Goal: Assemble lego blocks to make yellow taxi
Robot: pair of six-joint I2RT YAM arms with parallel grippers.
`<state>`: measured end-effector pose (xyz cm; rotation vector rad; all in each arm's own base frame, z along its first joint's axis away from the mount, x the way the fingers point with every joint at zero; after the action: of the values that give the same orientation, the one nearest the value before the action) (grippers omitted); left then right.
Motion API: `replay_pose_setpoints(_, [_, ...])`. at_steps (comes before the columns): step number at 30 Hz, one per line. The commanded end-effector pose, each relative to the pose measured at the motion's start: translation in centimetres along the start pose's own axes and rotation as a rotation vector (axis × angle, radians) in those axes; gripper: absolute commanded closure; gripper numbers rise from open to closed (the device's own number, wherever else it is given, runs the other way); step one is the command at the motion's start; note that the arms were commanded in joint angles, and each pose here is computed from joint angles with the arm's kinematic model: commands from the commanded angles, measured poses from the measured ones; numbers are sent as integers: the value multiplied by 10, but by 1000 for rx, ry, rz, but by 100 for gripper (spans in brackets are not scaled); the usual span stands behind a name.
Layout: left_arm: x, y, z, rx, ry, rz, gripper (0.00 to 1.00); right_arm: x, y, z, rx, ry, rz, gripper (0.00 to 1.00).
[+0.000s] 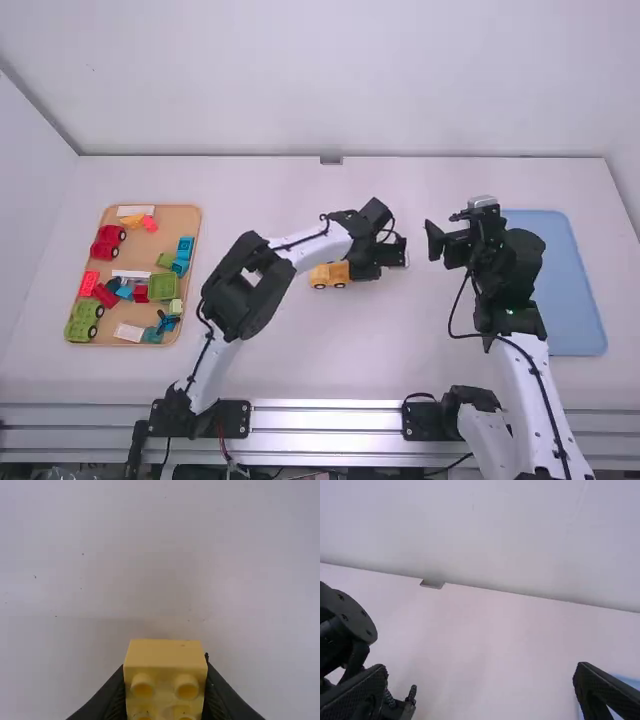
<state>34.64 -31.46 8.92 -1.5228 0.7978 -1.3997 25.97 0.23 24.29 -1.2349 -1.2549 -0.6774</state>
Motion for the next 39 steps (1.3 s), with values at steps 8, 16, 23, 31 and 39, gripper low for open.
replay_pose_setpoints(8, [1,-2,3,-12,-4,-10,62,-1,-1,1,2,-3,-3,1])
replay_pose_setpoints(16, [1,-4,7,13,4,-2,21,-1,-1,1,2,-4,-5,1])
replay_pose_setpoints(23, [5,-67,24,49,-25,-119,1,1,-1,2,7,-40,-12,1])
replay_pose_setpoints(31, [-28,-153,55,150,-156,-211,1,17,18,13,152,-146,-1,1])
replay_pose_setpoints(39, [-93,-198,72,388,-435,-305,1,28,77,40,390,-376,203,1])
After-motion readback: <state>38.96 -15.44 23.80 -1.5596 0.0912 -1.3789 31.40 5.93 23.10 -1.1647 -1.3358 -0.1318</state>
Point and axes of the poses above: each hand's point on the last joint's axis, 136 mm out from that joint toward the fingers, its own y axis out along the fingers, its own z axis along the line the jaws close on, x = y × z, the point moved 9 cm from there along -y, back along the fingers, and after that the axes turned 8 degrees about -y, right-handed, at the moved point
